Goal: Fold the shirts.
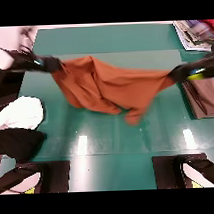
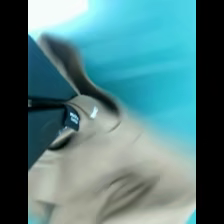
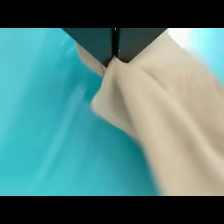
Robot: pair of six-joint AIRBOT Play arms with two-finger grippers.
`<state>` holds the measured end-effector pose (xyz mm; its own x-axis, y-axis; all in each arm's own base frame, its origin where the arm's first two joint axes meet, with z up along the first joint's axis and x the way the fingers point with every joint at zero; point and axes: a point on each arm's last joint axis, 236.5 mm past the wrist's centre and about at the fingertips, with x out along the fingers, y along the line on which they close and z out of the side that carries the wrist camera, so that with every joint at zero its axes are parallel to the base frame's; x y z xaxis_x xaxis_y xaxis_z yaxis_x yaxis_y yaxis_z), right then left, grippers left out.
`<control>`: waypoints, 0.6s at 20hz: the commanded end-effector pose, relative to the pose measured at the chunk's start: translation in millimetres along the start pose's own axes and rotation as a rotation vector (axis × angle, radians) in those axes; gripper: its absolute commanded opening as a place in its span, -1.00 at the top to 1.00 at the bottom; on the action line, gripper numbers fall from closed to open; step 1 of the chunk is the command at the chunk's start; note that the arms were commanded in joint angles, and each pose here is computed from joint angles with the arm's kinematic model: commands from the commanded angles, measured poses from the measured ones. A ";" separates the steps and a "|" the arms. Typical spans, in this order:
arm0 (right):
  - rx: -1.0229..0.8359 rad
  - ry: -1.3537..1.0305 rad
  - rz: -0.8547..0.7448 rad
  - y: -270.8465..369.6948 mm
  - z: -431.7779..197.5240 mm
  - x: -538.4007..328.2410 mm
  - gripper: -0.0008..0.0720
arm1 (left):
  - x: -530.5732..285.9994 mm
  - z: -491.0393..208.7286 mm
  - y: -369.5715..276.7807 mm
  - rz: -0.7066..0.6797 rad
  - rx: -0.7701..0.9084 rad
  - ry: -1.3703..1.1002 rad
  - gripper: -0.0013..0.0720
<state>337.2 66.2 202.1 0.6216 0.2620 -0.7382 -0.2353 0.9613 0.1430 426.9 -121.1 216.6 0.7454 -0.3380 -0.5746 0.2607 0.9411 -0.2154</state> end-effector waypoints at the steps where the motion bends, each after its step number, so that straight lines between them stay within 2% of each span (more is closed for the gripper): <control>1: -0.008 -0.319 -0.198 -25.5 50.2 -135.9 0.93 | -138.6 85.3 -15.6 0.057 0.132 -0.350 0.90; 7: 0.006 -0.546 -0.354 -27.2 66.3 -248.5 0.93 | -328.3 129.3 -66.1 0.027 0.212 -0.749 0.90; 10: 0.041 -0.477 -0.382 -40.1 66.2 -247.9 0.93 | -355.6 130.4 -79.8 -0.008 0.220 -0.788 0.90; 12: 0.068 -0.383 -0.364 -52.5 66.8 -225.3 0.93 | -337.2 126.8 -77.6 -0.013 0.215 -0.729 0.90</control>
<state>255.0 -26.7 415.0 0.9235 -0.0671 -0.3778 0.0605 0.9977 -0.0294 243.2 -77.6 522.9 0.9419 -0.3160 0.1138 0.3203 0.9471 -0.0212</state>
